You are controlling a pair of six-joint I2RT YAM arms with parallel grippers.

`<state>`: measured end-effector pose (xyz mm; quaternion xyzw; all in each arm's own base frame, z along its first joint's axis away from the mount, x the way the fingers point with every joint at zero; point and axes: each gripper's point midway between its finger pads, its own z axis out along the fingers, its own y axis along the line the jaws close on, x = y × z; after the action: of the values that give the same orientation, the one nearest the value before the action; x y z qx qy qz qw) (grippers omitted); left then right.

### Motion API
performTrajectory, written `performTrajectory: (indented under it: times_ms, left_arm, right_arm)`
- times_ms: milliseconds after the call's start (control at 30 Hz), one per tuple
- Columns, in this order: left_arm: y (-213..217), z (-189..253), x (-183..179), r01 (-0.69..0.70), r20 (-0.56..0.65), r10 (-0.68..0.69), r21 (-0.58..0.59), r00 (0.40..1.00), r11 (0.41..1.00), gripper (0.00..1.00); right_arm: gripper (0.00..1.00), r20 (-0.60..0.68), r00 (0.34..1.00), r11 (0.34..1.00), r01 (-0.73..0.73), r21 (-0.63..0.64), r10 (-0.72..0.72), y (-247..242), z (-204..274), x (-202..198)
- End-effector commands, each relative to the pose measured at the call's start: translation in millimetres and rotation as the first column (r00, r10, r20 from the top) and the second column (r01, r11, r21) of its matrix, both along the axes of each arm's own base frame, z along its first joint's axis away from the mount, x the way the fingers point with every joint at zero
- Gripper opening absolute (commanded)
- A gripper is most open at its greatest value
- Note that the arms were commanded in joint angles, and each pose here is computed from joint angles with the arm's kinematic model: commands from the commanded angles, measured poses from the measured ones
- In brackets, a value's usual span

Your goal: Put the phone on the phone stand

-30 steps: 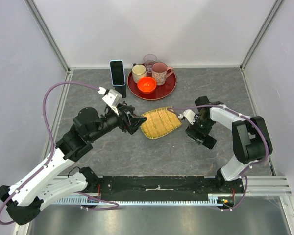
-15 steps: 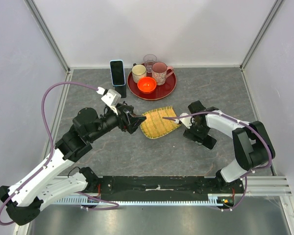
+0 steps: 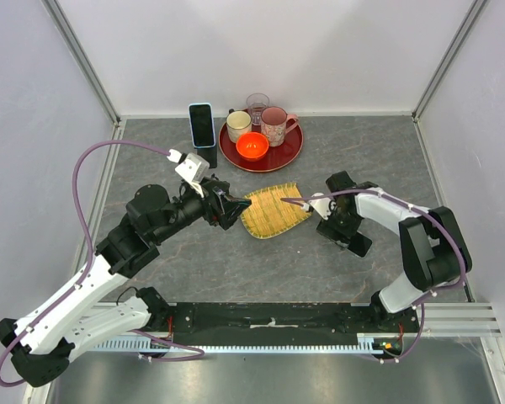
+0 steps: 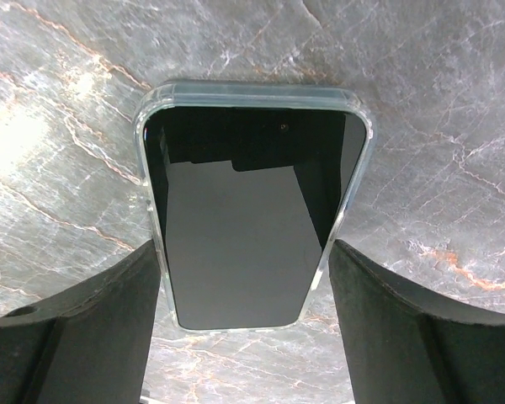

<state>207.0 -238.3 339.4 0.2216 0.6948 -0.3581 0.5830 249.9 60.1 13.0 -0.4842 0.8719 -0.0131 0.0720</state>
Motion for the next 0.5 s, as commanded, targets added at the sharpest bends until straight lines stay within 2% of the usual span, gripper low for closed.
performTrajectory:
  times_ms: [0,100,133,233,267,300,333,400,433,467]
  left_arm:
    - [2.8,6.4,5.5,-0.022,0.048,0.021,0.006,0.999,1.0,0.83]
    - [3.0,6.3,5.8,-0.025,0.05,0.024,0.007,0.998,1.0,0.82]
    - [3.3,6.0,6.0,-0.026,0.049,0.026,0.008,0.998,1.0,0.82]
    - [3.8,6.3,6.6,-0.029,0.051,0.029,0.008,0.998,1.0,0.83]
    - [3.2,5.8,6.9,-0.029,0.049,0.029,0.011,0.998,1.0,0.82]
    - [4.0,5.8,7.2,-0.032,0.05,0.032,0.012,0.998,0.999,0.82]
    - [3.9,5.8,7.0,-0.032,0.05,0.032,0.012,0.998,0.999,0.82]
    - [3.8,5.4,7.5,-0.032,0.049,0.032,0.013,0.998,0.999,0.82]
    - [3.1,4.5,7.8,-0.032,0.046,0.032,0.014,0.998,0.999,0.82]
    - [2.4,3.6,8.0,-0.029,0.043,0.028,0.016,0.999,0.999,0.82]
  right_arm:
    - [0.77,-0.128,0.991,0.993,-0.012,0.12,0.027,19.2,-32.1,-18.2]
    - [0.67,-0.171,0.985,0.989,-0.003,0.151,0.029,23.7,-35.4,-18.4]
    - [0.54,-0.172,0.984,0.987,-0.007,0.158,0.035,26.1,-34.3,-15.0]
    - [0.33,-0.182,0.982,0.985,-0.009,0.171,0.04,29.4,-34.2,-10.5]
    - [0.3,-0.18,0.983,0.986,-0.01,0.164,0.04,28.4,-33.4,-9.0]
    - [0.26,-0.169,0.985,0.987,-0.012,0.159,0.039,27.9,-31.3,-6.1]
    - [0.16,-0.151,0.988,0.988,-0.019,0.153,0.042,27.6,-28.4,-2.0]
    - [0.1,-0.101,0.994,0.988,-0.026,0.154,0.042,27.8,-17.9,6.6]
    - [0.0,-0.077,0.997,0.992,-0.017,0.128,0.027,22.8,-13.4,11.1]
    - [0.0,-0.038,0.999,0.992,-0.019,0.126,0.024,22.1,-4.1,15.9]
